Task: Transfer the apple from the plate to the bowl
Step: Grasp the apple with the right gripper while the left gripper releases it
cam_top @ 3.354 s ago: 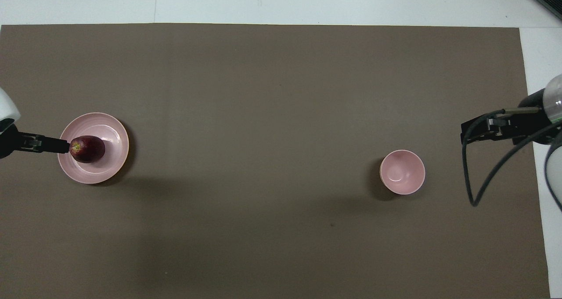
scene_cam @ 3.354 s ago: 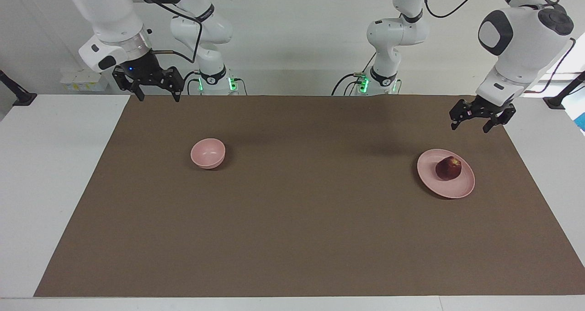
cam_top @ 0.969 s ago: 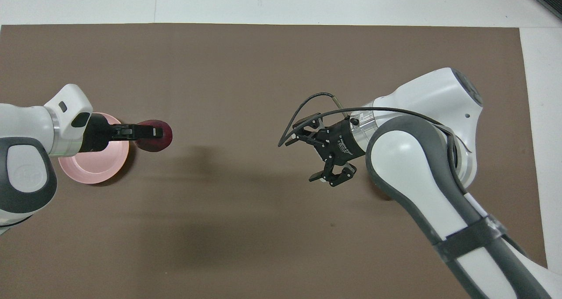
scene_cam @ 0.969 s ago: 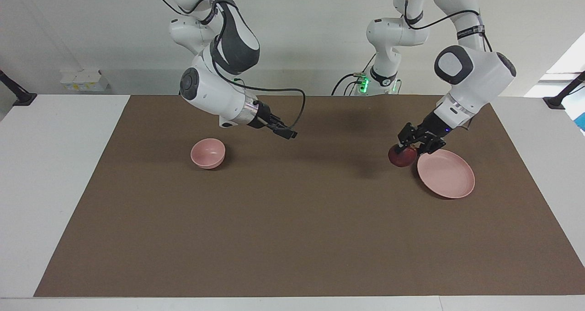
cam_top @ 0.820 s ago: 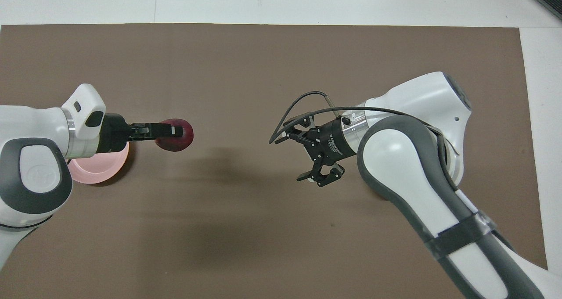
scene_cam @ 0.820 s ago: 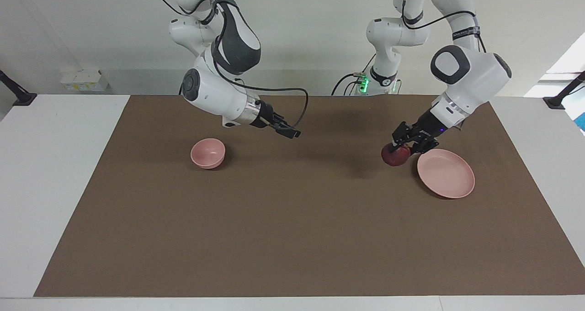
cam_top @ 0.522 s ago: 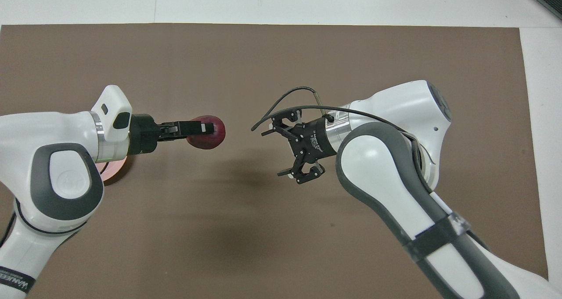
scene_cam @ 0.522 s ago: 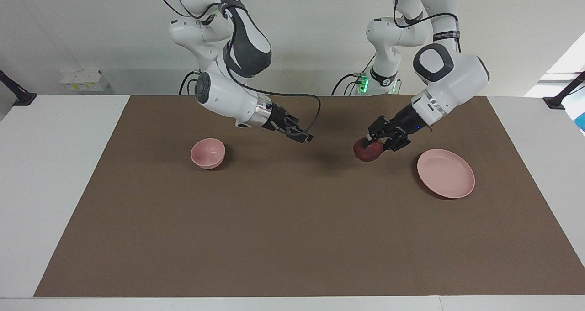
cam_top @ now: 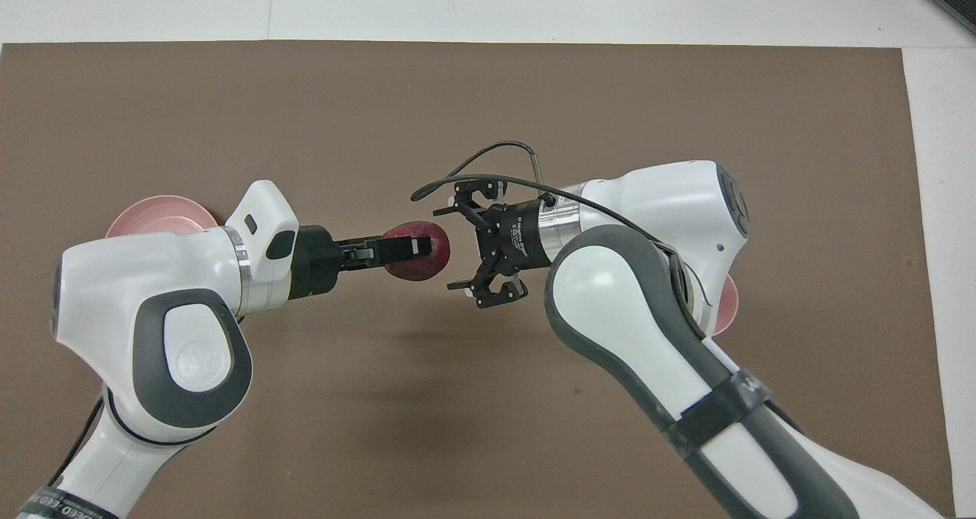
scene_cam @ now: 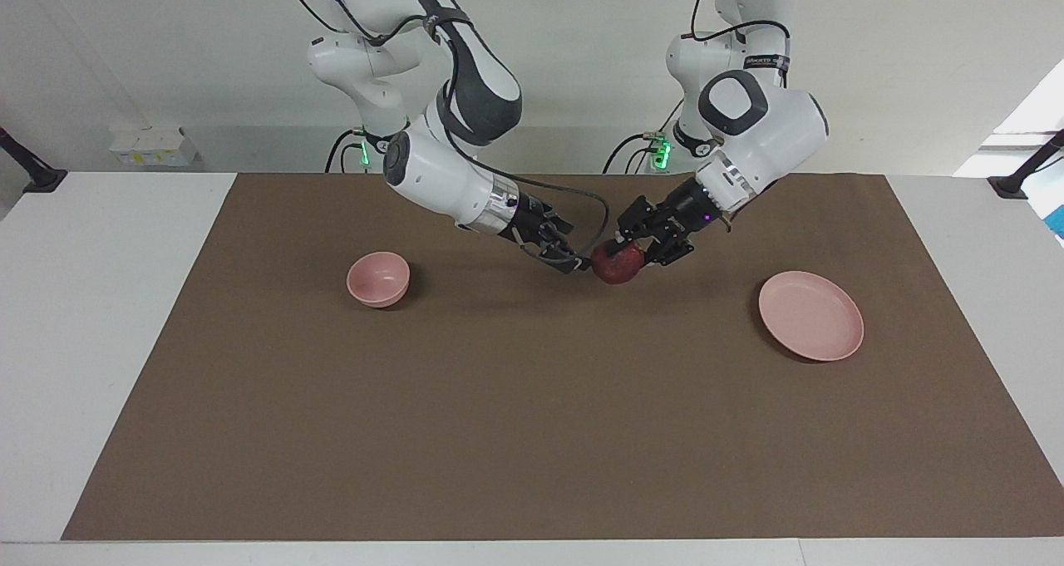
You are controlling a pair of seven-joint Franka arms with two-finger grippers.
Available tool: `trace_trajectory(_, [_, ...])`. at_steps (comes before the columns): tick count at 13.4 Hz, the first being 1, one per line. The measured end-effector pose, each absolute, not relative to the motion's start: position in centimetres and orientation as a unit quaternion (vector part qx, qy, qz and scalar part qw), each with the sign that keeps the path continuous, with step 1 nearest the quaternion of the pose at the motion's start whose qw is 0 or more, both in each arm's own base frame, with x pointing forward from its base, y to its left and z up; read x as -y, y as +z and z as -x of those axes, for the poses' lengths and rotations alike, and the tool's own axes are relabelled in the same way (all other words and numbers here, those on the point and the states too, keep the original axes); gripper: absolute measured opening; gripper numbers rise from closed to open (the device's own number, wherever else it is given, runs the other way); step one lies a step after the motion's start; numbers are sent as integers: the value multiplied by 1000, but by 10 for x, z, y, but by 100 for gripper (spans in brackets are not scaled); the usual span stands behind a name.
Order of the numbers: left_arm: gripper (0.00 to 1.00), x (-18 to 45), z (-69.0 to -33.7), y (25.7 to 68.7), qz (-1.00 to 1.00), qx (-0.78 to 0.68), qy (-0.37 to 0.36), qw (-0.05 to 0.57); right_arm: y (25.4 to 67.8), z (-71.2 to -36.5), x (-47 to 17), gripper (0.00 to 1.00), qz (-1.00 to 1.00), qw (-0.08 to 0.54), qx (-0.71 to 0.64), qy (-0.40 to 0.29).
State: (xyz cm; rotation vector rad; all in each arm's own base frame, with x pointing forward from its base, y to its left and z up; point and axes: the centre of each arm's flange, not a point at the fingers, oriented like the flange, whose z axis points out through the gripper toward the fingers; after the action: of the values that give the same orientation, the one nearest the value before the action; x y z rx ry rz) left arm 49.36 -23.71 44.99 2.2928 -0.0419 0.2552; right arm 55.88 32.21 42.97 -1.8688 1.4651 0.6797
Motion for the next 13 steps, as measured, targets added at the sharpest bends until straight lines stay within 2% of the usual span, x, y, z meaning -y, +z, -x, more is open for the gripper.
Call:
trace_trajectory(5, [64, 242, -489, 450, -905, 11, 100, 413, 430, -551, -340, 100, 713, 330, -563, 256])
trace_trajectory(6, [64, 241, -490, 451, -905, 8, 104, 414, 430, -550, -341, 93, 714, 329, -562, 256])
trace_trajectory(7, [64, 240, -491, 451, -905, 5, 106, 413, 430, -550, -341, 80, 714, 329, -562, 257])
trace_trajectory(8, [64, 239, -491, 451, -905, 5, 107, 413, 431, -550, -341, 75, 714, 329, -562, 257])
trace_trajectory(13, [64, 239, -491, 451, -905, 5, 107, 413, 431, -550, -341, 74, 714, 329, -562, 257])
